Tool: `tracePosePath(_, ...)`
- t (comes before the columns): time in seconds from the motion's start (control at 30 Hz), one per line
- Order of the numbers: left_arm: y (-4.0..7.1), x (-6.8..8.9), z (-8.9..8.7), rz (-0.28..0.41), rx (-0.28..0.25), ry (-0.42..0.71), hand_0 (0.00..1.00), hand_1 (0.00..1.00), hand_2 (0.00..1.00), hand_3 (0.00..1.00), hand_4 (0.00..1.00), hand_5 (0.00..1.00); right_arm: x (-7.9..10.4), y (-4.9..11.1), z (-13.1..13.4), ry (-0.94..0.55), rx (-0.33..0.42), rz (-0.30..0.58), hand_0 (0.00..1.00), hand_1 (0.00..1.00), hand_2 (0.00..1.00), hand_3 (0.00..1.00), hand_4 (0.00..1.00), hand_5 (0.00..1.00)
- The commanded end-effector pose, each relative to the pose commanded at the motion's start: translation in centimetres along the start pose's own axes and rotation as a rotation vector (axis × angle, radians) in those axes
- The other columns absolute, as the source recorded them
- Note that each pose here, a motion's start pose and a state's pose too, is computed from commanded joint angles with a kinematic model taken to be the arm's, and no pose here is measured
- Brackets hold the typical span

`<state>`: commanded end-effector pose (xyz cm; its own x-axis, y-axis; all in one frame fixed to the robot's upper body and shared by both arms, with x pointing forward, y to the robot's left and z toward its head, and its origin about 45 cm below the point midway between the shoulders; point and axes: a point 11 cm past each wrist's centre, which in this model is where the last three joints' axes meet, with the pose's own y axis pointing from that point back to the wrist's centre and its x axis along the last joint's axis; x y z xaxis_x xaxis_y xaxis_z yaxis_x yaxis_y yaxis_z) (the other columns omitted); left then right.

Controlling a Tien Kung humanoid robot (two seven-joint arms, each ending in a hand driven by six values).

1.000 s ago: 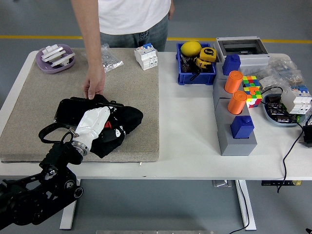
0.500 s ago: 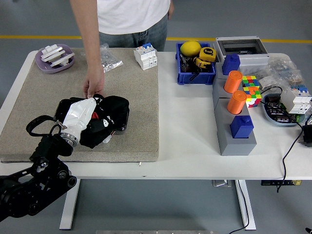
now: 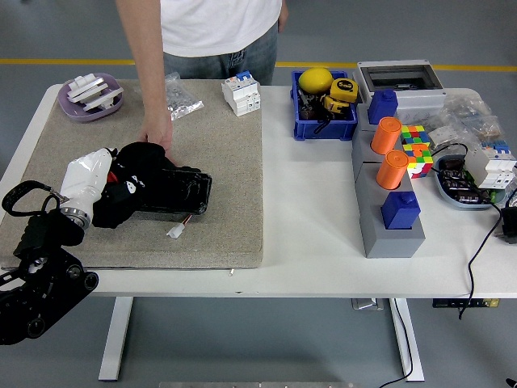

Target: Pick the rag up,wipe the panel,place it on the desk

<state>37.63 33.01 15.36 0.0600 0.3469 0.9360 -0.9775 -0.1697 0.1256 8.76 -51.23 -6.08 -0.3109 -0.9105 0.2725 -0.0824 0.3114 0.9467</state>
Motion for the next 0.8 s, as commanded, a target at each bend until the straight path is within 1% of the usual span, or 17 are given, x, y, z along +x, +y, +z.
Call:
tracePosePath(0.2, -0.3, 0.5, -1.8, 0.018, 0.049, -0.008, 0.308, 0.174, 0.481, 0.457, 0.374, 0.002, 0.0, 0.0, 0.0, 0.0, -0.001, -0.001, 0.706, 0.581, 0.648, 0.646, 0.998, 0.578)
tracePosePath(0.47, -0.6, 1.4, -2.8, 0.053, 0.078, -0.008, 0.308, 0.174, 0.48, 0.457, 0.373, 0.002, 0.0, 0.0, 0.0, 0.001, 0.0, -0.003, 0.707, 0.581, 0.648, 0.646, 0.998, 0.579)
tracePosePath(0.5, -0.6, 1.5, -2.9, 0.057, 0.08, -0.011, 0.307, 0.172, 0.476, 0.451, 0.357, 0.002, -0.1, 0.0, 0.0, 0.001, 0.0, -0.004, 0.706, 0.581, 0.648, 0.646, 0.998, 0.578)
tracePosePath(0.8, -0.9, 2.3, -4.0, 0.082, 0.112, -0.012, 0.307, 0.17, 0.471, 0.445, 0.339, 0.002, -0.1, 0.0, 0.0, 0.0, 0.001, -0.007, 0.706, 0.581, 0.648, 0.647, 0.998, 0.579)
